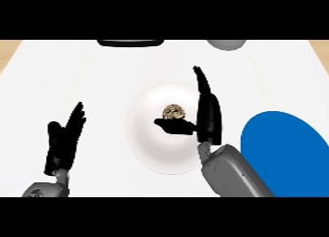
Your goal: Pick the cupcake from the plate and place it in the plate
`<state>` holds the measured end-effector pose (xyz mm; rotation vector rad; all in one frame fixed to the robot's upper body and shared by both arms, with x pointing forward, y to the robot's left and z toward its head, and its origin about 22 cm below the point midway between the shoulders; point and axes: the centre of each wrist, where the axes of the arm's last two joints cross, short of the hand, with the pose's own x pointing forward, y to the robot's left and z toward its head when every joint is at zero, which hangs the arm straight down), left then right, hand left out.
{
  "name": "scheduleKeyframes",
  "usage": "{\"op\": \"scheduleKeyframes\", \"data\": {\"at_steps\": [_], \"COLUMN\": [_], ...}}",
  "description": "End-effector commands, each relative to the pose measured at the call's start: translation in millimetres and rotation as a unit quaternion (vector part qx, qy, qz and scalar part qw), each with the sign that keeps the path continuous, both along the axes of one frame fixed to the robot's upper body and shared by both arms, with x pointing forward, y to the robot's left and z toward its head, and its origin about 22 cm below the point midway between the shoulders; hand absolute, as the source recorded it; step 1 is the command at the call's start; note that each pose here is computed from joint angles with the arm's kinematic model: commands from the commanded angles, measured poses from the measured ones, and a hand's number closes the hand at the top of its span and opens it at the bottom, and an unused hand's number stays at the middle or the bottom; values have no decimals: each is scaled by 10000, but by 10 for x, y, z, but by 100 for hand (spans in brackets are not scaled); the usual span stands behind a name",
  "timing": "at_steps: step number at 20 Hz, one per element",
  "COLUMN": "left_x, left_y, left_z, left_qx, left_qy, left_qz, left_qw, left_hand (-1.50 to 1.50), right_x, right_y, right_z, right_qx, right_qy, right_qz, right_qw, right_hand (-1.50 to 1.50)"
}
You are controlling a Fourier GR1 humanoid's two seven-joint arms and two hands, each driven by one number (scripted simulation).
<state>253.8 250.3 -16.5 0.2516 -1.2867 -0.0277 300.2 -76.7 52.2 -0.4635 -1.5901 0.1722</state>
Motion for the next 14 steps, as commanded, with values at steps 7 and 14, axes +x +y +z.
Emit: {"op": "scheduleKeyframes", "data": {"at_steps": [7, 14], "left_x": [-112, -56], "left_y": [22, -24], "left_z": [-86, 141], "left_qx": [1, -7], "left_qy": [10, -23], "left_qz": [17, 18], "left_qw": [10000, 10000], "left_hand": [0, 0], "right_x": [-194, -160], "right_y": [-437, -200], "right_z": [-303, -511], "right_qx": [490, 203], "right_qy": [-495, -362], "right_qz": [424, 331], "right_qw": [9967, 9986], "right_hand": [-150, -150]}}
